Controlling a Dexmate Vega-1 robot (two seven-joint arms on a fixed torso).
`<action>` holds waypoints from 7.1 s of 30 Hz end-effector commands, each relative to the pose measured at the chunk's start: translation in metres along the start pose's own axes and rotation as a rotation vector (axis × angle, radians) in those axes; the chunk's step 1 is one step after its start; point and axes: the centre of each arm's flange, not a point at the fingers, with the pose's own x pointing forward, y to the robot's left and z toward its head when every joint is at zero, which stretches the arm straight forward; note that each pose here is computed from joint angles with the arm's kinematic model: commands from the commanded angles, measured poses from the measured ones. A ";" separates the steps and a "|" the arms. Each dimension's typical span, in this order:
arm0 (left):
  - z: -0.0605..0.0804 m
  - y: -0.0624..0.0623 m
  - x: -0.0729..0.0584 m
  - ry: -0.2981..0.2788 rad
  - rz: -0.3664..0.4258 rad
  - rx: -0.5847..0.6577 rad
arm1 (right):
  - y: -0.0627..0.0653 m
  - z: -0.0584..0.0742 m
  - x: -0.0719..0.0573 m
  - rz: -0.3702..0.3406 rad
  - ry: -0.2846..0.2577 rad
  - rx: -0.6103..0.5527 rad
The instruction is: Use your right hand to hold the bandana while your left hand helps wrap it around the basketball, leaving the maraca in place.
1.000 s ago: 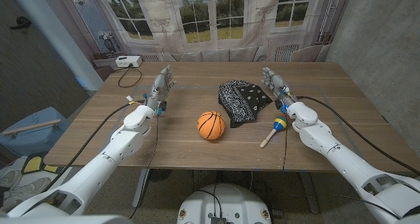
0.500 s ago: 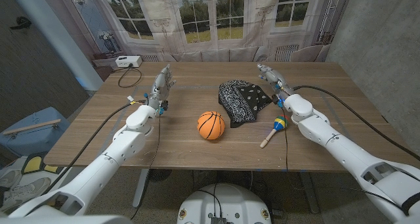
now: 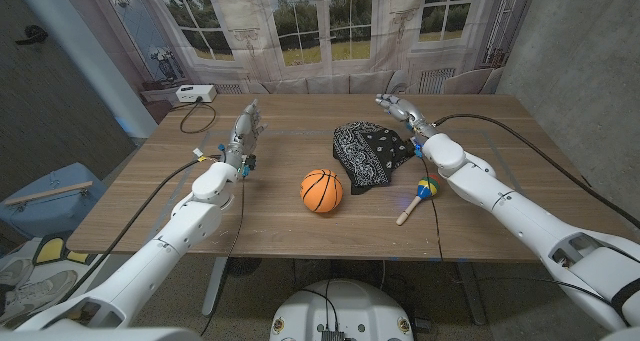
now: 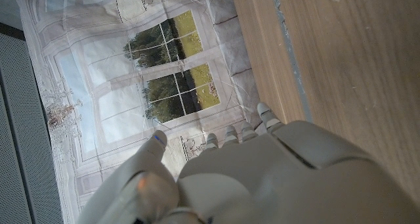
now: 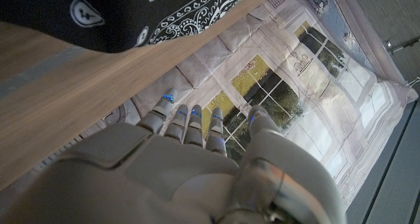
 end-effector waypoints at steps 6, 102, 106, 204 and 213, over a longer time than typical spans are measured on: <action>-0.001 0.003 -0.006 -0.002 -0.001 -0.001 | 0.021 0.035 0.017 0.049 0.014 -0.298; -0.006 0.011 0.010 0.015 -0.017 -0.006 | 0.051 0.046 0.028 -0.275 -0.116 -0.565; -0.005 0.010 0.013 0.016 -0.023 -0.003 | 0.044 0.045 0.024 -0.381 -0.139 -0.472; 0.083 -0.112 0.080 -0.002 -0.603 0.514 | 0.039 0.117 -0.012 -0.608 -0.368 -0.104; 0.082 -0.118 0.084 -0.012 -0.650 0.485 | 0.041 0.120 -0.015 -0.606 -0.391 -0.113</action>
